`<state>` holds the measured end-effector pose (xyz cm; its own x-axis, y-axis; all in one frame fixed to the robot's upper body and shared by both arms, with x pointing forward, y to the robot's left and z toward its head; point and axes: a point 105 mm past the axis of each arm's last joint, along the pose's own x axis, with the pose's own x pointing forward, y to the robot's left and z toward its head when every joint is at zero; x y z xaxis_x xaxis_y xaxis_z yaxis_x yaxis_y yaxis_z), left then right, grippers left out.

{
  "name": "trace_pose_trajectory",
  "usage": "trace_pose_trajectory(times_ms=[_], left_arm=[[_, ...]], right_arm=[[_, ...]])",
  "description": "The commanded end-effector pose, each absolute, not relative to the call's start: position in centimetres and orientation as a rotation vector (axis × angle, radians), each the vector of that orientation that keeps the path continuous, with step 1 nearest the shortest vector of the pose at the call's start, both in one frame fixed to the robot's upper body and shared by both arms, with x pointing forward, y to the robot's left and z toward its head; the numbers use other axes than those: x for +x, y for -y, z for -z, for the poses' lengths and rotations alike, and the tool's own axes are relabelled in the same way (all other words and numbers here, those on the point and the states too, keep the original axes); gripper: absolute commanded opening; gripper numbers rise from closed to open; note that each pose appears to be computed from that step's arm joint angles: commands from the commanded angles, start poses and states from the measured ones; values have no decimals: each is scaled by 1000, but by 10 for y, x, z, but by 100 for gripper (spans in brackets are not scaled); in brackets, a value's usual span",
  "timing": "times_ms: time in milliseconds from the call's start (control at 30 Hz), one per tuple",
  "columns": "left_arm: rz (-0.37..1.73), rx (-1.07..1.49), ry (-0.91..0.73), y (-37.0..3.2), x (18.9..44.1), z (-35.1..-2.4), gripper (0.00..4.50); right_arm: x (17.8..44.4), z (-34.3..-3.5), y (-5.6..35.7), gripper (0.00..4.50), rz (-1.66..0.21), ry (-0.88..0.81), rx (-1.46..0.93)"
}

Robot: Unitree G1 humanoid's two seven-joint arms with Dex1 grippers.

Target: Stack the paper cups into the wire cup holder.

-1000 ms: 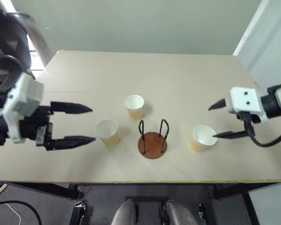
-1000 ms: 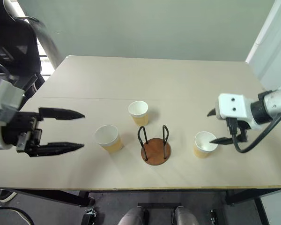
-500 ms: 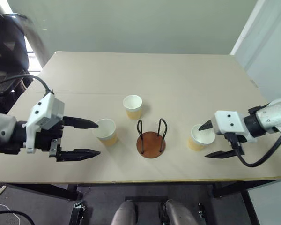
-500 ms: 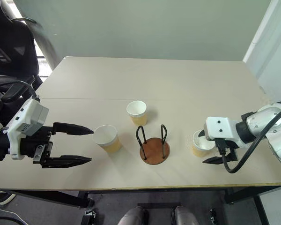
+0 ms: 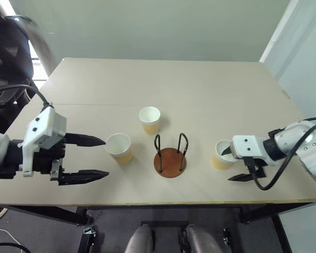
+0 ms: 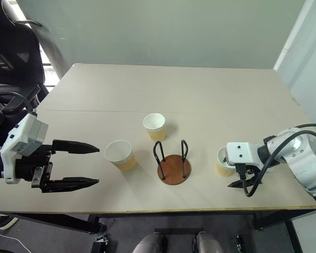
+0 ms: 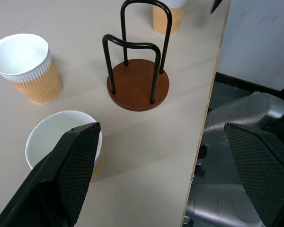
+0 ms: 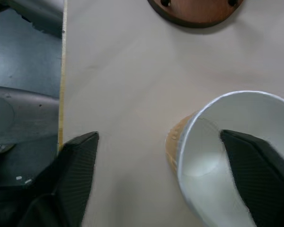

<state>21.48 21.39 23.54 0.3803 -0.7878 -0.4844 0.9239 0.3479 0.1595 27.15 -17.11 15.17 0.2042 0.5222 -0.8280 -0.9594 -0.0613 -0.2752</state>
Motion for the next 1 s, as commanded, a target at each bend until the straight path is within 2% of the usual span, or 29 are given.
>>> trace_pose_trajectory(times_ms=[33,67,233,300,600,833,1000], left_arm=[[1109,480,-313,-217,213,-245,450],[1103,483,-311,-219,213,-247,450],[1094,491,-308,-221,213,-249,450],[1086,493,-303,-222,214,-250,450],[1101,483,-255,-224,209,-264,450],[1153,418,-168,-223,193,-285,450],[1122,401,-216,-227,190,-276,450]], right_arm=[[275,-164,170,289,-1310,-519,-1055],[275,-164,170,242,-1311,-520,-1059],[280,-164,172,62,-1296,-517,-1083],[280,-164,171,4,-1308,-518,-1093],[278,-166,172,4,-1354,-517,-1118],[270,-236,147,4,-1549,-256,-971],[275,-277,137,4,-1570,-101,-1004]])
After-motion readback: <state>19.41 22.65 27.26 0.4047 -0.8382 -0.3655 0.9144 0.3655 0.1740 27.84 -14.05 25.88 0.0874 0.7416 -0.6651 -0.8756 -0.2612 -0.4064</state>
